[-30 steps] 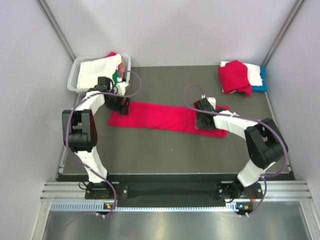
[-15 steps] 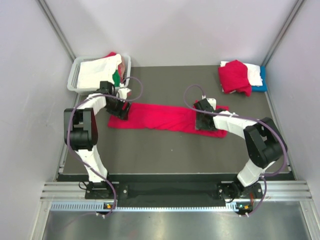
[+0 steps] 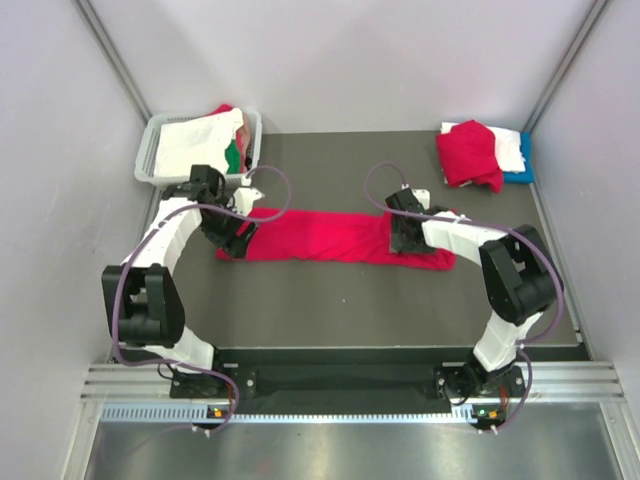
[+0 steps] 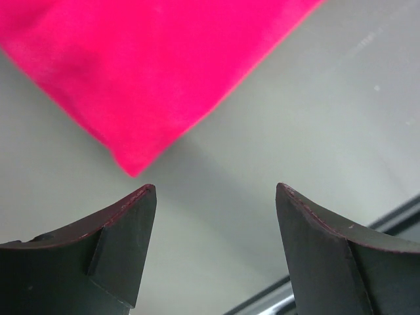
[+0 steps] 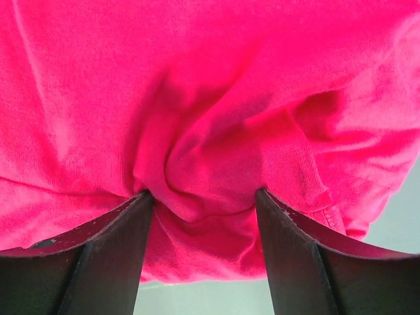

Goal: Fold and stack the t-shirts
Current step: Fold the tshirt

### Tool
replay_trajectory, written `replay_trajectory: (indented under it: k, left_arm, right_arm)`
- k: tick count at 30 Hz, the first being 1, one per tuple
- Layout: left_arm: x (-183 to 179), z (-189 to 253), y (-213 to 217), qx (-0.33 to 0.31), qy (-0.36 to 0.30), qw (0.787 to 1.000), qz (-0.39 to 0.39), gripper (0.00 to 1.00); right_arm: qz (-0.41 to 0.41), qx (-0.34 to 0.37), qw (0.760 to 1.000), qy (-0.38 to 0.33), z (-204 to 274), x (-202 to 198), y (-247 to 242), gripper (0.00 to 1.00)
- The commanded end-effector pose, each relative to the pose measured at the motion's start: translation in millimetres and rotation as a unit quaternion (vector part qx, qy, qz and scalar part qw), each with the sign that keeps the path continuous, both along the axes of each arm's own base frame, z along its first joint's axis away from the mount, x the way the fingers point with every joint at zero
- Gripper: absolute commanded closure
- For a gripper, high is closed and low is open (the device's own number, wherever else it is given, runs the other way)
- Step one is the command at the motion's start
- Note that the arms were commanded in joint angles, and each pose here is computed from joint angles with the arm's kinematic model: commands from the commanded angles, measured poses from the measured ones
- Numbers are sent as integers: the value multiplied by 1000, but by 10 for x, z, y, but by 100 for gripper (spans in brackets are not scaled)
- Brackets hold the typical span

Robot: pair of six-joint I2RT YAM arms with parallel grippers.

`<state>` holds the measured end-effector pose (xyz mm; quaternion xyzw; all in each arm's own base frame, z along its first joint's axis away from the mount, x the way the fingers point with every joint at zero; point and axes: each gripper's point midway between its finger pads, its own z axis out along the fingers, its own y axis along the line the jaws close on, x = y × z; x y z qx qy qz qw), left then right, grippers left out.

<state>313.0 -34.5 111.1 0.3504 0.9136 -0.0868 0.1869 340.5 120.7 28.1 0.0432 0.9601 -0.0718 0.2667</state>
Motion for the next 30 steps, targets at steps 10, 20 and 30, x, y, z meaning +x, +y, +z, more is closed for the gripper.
replay_trajectory:
  k: [10, 20, 30]
  left_arm:
    - [624, -202, -125, -32, -71, 996, 33, 22]
    - [1150, -500, 9, -6, -155, 984, 86, 26]
    - [969, -788, 167, 43, -130, 987, 87, 27]
  right_arm:
    - [-4, 13, 999, -29, 151, 103, -4, 35]
    - [-1, 37, 999, -34, 205, -2, 61, 36]
    - [6, 11, 999, -35, 261, 76, 24, 36]
